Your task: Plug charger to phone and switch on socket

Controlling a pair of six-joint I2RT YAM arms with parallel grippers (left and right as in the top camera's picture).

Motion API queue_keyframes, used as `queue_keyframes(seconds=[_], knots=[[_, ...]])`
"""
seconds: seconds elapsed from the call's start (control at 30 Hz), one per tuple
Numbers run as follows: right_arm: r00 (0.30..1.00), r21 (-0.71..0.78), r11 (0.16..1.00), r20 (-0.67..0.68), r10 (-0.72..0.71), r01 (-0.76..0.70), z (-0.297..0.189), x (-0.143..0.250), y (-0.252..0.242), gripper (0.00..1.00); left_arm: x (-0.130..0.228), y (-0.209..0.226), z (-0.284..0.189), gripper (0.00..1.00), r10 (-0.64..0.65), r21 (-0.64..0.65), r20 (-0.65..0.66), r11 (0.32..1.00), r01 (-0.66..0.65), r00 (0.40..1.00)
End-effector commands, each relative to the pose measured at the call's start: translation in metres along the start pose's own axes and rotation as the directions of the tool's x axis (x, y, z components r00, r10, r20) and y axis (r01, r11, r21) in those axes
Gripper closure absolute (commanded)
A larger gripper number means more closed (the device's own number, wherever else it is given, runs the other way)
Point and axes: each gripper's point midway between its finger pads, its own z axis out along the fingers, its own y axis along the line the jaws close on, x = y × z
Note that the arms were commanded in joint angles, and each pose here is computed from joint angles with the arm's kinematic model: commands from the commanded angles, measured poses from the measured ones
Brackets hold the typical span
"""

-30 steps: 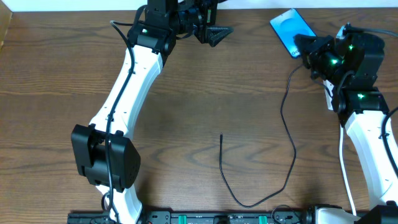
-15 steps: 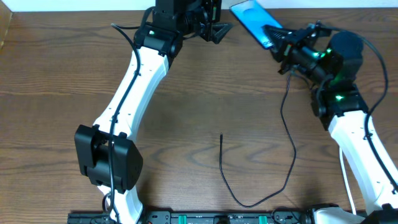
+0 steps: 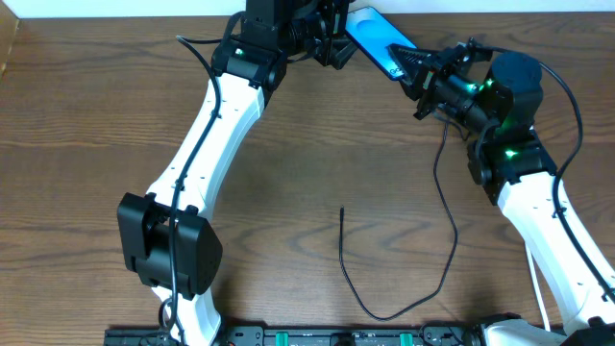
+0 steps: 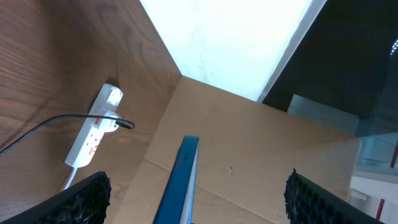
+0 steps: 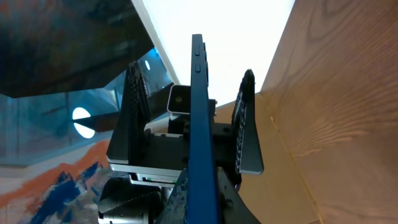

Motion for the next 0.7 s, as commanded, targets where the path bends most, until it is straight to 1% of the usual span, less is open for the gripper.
queue_keyframes(seconds=[0.0, 0.13, 0.27, 0.37, 0.43, 0.67], knots=[[1.000, -0.032, 0.999, -0.011, 0.018, -0.018, -0.001, 0.008, 0.013, 0.99, -0.003, -0.002, 0.001, 0.12, 0.026, 0.003, 0.011, 1.000, -0.026, 1.000], [1.000, -0.031, 0.999, -0.015, 0.024, -0.024, 0.000, 0.010, 0.013, 0.99, -0.003, -0.001, 0.001, 0.13, 0.029, 0.002, 0.011, 1.000, -0.029, 1.000], [1.000, -0.030, 0.999, -0.017, 0.024, -0.024, 0.000, 0.011, 0.013, 0.99, -0.004, -0.001, 0.001, 0.18, 0.036, 0.001, 0.011, 0.999, -0.036, 0.999], [1.000, -0.030, 0.999, -0.018, 0.023, -0.024, 0.000, 0.011, 0.013, 0.99, -0.003, -0.001, 0.001, 0.27, 0.036, 0.001, 0.011, 0.999, -0.036, 0.999], [1.000, -0.030, 0.999, -0.018, 0.023, -0.024, 0.000, 0.011, 0.013, 0.99, -0.003, -0.001, 0.001, 0.30, 0.036, 0.000, 0.009, 0.999, -0.036, 0.999], [0.997, -0.025, 0.998, -0.031, 0.064, -0.065, 0.002, 0.016, 0.011, 0.99, 0.008, 0.000, 0.006, 0.30, 0.069, -0.003, -0.009, 0.998, -0.069, 0.998]])
